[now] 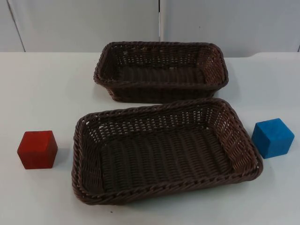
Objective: Pick up one cube with the left hand and place it into the upper basket. Pick up one cube with the right hand and place it into the lower basket.
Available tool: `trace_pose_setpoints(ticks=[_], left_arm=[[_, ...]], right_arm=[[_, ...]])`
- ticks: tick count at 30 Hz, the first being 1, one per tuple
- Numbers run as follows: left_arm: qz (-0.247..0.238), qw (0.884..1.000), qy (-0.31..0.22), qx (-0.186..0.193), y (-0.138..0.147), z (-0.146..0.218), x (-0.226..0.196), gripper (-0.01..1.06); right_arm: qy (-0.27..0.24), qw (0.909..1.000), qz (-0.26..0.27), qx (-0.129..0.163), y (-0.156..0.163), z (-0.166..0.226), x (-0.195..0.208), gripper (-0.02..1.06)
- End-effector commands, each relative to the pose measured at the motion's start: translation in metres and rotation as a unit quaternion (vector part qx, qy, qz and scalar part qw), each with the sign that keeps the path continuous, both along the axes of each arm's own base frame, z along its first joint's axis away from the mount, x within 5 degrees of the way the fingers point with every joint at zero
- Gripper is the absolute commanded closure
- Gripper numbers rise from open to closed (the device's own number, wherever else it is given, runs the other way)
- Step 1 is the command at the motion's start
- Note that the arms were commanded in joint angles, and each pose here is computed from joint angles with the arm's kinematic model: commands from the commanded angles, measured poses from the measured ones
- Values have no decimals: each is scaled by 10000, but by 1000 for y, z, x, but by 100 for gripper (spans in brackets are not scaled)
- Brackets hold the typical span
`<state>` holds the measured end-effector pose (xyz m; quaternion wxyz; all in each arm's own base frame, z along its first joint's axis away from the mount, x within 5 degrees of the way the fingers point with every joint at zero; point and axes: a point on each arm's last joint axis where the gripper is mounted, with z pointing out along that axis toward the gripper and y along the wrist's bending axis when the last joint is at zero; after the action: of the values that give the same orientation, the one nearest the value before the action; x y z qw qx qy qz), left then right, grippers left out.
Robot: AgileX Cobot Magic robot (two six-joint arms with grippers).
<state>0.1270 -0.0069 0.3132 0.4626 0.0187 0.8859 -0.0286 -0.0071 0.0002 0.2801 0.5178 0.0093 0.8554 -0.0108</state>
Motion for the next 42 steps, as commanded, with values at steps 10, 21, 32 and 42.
trace_pose_setpoints(ticks=[10, 21, 32, 42], left_arm=[[14, 9987, 512, -9, -1, 13, 69, 0], [-64, 9968, 793, -40, -3, 14, 115, 0], [-366, 9872, 1493, -414, -12, -25, 145, 0], [-645, 9741, 2120, -449, -31, -61, 163, 0]], right_arm=[[-19, 10000, -8, -41, 0, 0, 0, 0], [-19, 10000, -8, -41, 0, 0, 0, 0], [-19, 10000, -8, -41, 0, 0, 0, 0], [-19, 10000, -8, -41, 0, 0, 0, 0]])
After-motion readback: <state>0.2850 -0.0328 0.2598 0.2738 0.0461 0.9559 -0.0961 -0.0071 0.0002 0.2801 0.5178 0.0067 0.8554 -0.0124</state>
